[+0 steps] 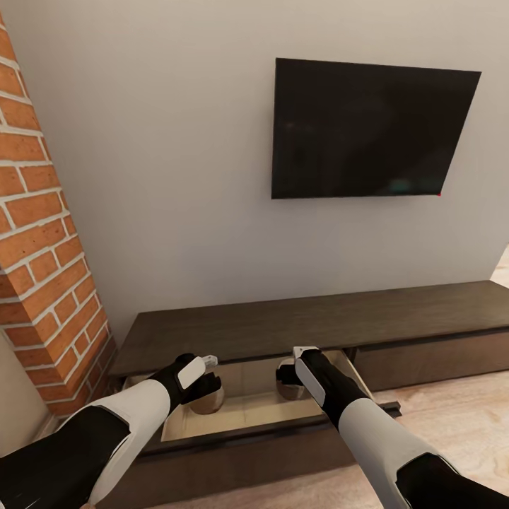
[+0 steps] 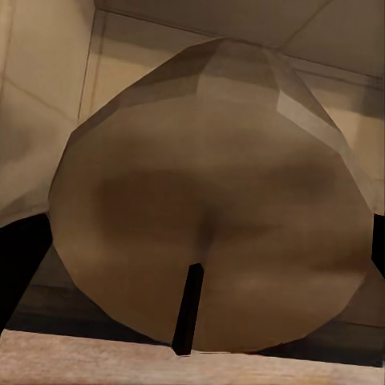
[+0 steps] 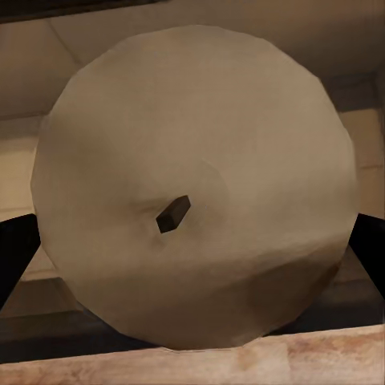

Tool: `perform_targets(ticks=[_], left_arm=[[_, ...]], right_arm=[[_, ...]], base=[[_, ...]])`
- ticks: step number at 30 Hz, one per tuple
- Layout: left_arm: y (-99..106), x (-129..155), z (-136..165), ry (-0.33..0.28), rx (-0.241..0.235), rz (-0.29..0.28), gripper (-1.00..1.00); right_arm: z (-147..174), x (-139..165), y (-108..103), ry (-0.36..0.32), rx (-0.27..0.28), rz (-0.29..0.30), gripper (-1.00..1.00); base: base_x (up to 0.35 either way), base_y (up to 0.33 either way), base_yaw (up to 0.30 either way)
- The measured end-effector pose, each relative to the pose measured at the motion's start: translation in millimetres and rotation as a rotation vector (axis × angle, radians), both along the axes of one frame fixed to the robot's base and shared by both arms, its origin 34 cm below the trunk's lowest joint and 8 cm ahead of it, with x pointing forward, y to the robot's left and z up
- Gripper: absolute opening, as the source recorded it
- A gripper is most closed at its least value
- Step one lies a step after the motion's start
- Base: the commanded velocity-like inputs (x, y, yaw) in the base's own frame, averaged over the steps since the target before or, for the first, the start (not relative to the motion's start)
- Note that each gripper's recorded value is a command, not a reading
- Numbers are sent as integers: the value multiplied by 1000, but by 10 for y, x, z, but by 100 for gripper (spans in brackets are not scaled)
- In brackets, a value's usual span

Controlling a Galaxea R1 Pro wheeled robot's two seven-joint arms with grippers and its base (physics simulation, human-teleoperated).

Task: Place each of the two pumpkins and all three candles from the living room inside a cabinet in the living room (use any cabinet), then make sure every cabinet is closed, and position the cauldron so it is next to a table in the living room.

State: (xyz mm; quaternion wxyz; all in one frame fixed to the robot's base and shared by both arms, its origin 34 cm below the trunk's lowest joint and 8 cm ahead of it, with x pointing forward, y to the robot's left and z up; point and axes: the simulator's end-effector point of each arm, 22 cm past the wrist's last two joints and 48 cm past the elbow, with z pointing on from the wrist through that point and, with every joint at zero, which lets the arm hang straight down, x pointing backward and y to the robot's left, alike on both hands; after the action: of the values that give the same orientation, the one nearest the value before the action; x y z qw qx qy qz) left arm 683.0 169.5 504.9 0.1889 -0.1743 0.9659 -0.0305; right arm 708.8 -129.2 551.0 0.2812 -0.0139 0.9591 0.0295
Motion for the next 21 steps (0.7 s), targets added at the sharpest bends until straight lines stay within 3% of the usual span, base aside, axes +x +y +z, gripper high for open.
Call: perform_targets(ticks=[9,21], left_arm=[[8,-5,-13,3,3,2,-100],[9,-61,-271,3,4,2,-100]], right_arm=[[-11,-6,31,2,4,4,-100],[-270,-63,39,3,6,4,-100]], base=[[14,0,0],[0,0,0]])
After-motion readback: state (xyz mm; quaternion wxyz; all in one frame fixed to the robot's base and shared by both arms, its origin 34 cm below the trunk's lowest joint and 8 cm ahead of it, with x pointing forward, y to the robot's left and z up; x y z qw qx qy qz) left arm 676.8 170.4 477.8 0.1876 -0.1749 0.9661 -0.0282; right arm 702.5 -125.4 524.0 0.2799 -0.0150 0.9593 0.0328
